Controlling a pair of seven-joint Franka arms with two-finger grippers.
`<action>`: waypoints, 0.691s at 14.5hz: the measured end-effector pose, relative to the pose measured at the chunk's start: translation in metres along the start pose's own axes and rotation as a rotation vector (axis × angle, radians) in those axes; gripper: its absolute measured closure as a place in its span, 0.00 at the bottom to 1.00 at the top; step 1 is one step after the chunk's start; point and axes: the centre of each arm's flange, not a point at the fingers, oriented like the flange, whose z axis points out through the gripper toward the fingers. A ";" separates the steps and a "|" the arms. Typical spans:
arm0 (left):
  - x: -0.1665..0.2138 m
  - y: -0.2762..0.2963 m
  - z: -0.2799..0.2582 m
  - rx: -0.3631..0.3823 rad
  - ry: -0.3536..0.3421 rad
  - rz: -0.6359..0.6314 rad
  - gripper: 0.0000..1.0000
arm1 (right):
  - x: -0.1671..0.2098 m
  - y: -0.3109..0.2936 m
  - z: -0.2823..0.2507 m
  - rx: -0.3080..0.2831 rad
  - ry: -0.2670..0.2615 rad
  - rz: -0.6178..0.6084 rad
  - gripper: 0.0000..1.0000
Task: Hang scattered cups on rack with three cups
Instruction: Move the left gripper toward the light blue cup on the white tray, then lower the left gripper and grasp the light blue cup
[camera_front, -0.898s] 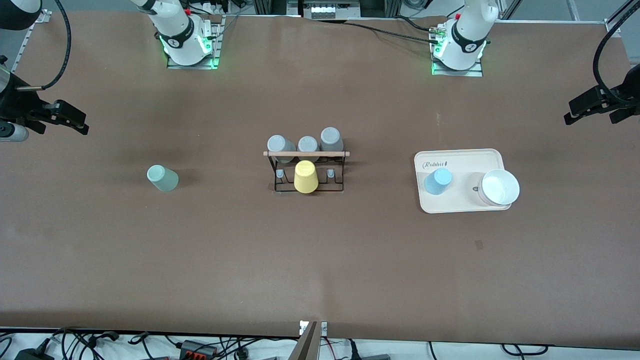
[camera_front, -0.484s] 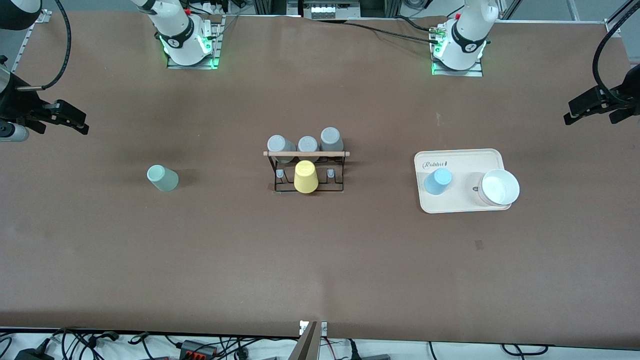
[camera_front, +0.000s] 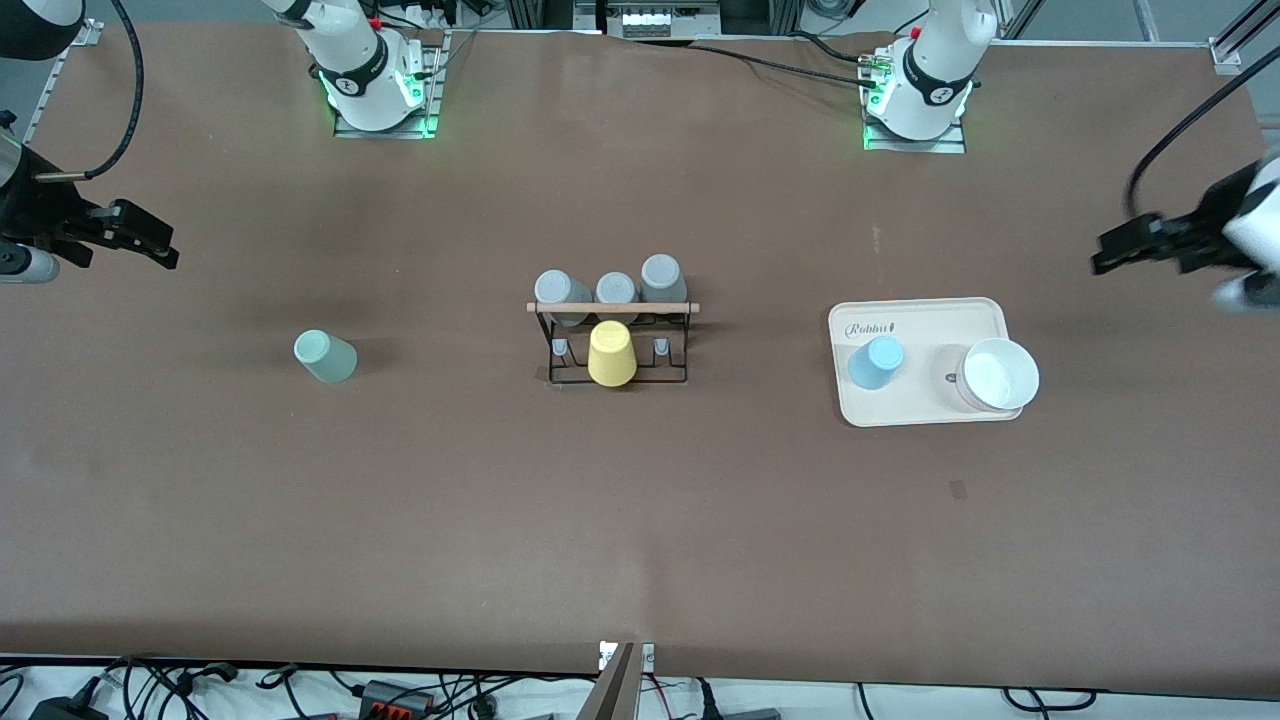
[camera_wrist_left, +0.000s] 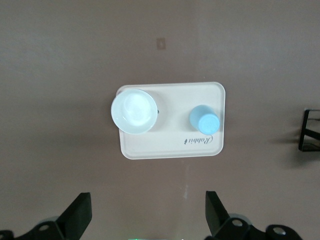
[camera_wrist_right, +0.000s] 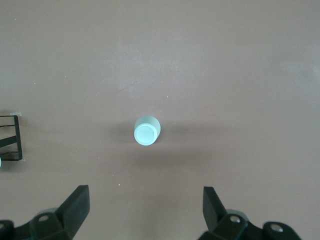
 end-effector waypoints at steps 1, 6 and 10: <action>0.008 0.014 0.016 0.001 -0.030 -0.007 0.00 | 0.000 0.000 0.000 0.000 0.000 0.000 0.00; 0.034 0.076 0.090 0.003 -0.122 -0.002 0.00 | 0.000 0.000 0.000 0.000 0.000 -0.001 0.00; 0.048 0.088 0.156 -0.056 -0.068 -0.062 0.00 | 0.000 0.000 0.000 0.000 0.000 -0.001 0.00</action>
